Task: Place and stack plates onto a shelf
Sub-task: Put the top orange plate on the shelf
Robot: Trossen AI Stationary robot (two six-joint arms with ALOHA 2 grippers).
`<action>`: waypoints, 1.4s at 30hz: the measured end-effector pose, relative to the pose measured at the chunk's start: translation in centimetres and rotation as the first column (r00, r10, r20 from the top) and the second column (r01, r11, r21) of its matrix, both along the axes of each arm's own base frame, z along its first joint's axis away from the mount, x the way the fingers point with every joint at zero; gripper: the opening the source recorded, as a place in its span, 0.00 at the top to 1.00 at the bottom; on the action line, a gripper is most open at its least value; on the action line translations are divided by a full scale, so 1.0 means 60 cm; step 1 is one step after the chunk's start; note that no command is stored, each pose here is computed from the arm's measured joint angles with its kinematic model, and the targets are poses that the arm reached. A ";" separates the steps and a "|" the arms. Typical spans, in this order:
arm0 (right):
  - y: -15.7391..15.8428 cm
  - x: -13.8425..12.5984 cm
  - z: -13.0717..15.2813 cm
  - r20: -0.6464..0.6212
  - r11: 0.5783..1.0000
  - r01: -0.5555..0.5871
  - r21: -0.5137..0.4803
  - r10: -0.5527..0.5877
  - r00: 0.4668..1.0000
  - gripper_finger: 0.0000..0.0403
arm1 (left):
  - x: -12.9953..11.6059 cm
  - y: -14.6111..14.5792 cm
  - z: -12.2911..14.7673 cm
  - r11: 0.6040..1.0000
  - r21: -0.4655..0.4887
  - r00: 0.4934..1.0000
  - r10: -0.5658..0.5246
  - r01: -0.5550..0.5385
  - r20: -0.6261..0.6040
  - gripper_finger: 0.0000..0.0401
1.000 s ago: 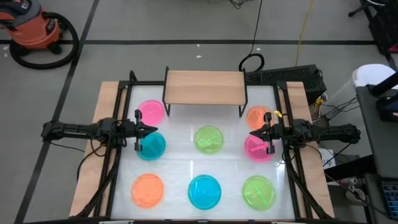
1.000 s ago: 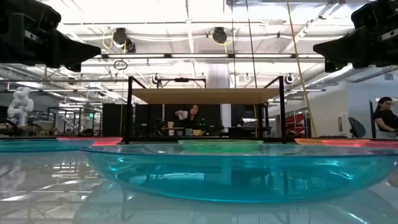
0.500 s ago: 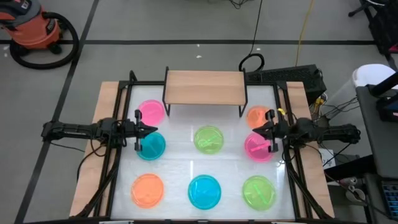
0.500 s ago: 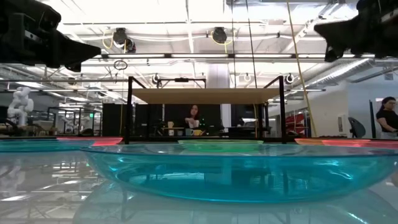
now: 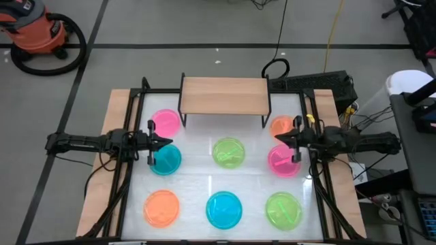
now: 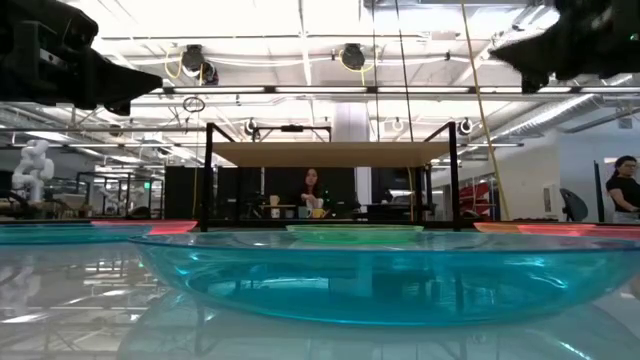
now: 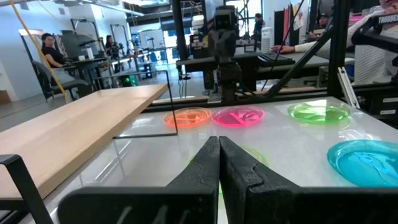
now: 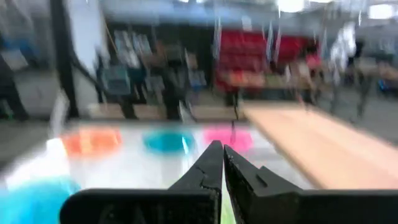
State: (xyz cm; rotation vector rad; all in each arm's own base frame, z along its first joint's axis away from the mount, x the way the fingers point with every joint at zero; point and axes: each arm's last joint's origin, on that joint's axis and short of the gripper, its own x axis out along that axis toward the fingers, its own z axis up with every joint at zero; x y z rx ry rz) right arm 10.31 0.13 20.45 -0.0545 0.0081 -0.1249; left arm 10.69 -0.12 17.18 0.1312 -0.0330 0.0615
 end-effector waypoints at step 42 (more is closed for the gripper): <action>-0.054 0.067 -0.126 -0.768 0.763 0.645 0.031 -0.395 0.504 0.51 | 0.000 0.000 0.000 1.000 0.000 1.000 0.000 0.000 0.000 0.99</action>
